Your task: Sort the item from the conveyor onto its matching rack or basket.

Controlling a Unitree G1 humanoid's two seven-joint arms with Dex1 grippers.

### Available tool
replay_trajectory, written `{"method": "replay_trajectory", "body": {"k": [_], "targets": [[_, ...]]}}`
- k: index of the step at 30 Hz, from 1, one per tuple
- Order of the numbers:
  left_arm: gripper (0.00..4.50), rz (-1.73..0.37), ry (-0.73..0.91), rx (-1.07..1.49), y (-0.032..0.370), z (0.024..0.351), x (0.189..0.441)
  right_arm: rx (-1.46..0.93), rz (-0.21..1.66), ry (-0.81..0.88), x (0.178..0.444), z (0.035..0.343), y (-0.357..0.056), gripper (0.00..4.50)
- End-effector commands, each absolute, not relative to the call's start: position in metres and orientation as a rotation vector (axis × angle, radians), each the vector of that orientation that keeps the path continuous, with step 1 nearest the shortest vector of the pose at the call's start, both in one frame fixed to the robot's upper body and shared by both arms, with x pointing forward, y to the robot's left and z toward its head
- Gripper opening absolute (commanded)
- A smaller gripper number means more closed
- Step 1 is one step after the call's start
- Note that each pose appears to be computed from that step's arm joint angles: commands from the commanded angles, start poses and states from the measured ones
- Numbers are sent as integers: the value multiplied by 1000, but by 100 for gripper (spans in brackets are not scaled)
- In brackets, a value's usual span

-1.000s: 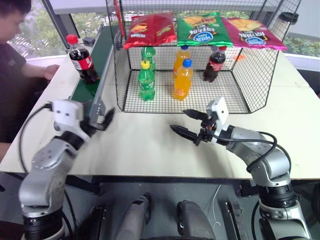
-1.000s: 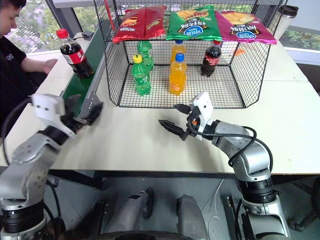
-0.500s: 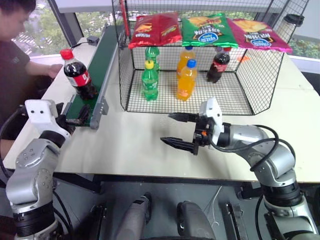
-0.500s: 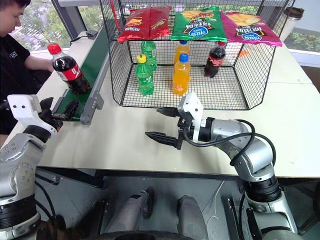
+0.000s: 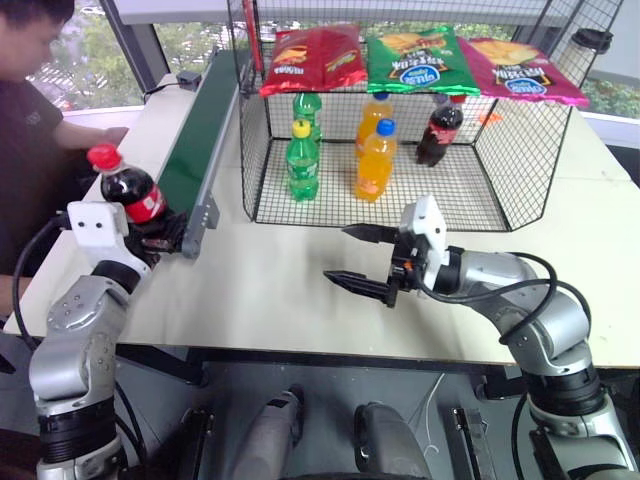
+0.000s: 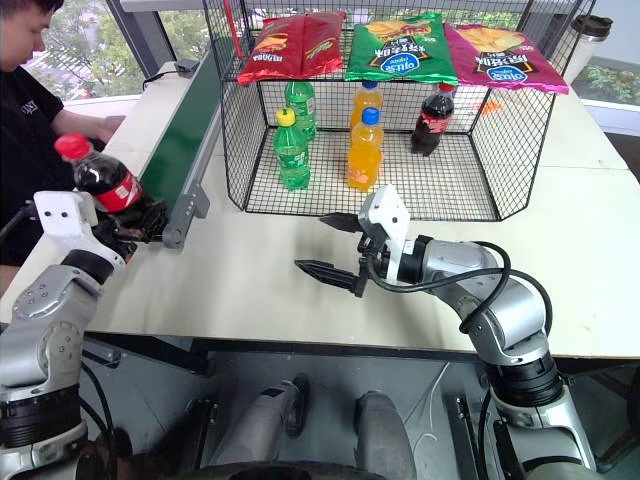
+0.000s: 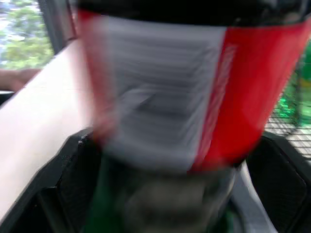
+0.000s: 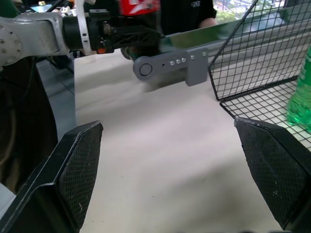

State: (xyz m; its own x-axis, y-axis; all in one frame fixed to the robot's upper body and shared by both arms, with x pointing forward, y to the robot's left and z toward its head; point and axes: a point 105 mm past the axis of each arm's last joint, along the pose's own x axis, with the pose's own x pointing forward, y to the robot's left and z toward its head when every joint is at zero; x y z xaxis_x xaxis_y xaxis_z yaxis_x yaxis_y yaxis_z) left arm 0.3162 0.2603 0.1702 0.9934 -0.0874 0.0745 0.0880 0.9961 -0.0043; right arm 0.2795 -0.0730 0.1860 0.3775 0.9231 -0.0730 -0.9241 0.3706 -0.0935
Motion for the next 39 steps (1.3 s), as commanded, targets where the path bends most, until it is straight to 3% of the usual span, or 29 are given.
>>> {"method": "replay_trajectory", "body": {"k": [1,9,17,22,32,39], "targets": [[291,-142,-161,-32,253,190,308,-142,1161,-32,281,193,-79,450],[288,-253,-205,-75,249,229,308,-163,1157,-22,280,192,-82,450],[288,-680,-183,10,173,247,307,-67,1150,-95,284,226,-82,450],[288,-994,-161,45,107,237,312,-47,1166,-146,283,249,-80,450],[288,-1236,-116,144,48,195,321,-48,1132,-217,281,273,-79,450],[288,-1364,-159,216,14,195,318,-81,1129,-231,279,275,-75,450]]}}
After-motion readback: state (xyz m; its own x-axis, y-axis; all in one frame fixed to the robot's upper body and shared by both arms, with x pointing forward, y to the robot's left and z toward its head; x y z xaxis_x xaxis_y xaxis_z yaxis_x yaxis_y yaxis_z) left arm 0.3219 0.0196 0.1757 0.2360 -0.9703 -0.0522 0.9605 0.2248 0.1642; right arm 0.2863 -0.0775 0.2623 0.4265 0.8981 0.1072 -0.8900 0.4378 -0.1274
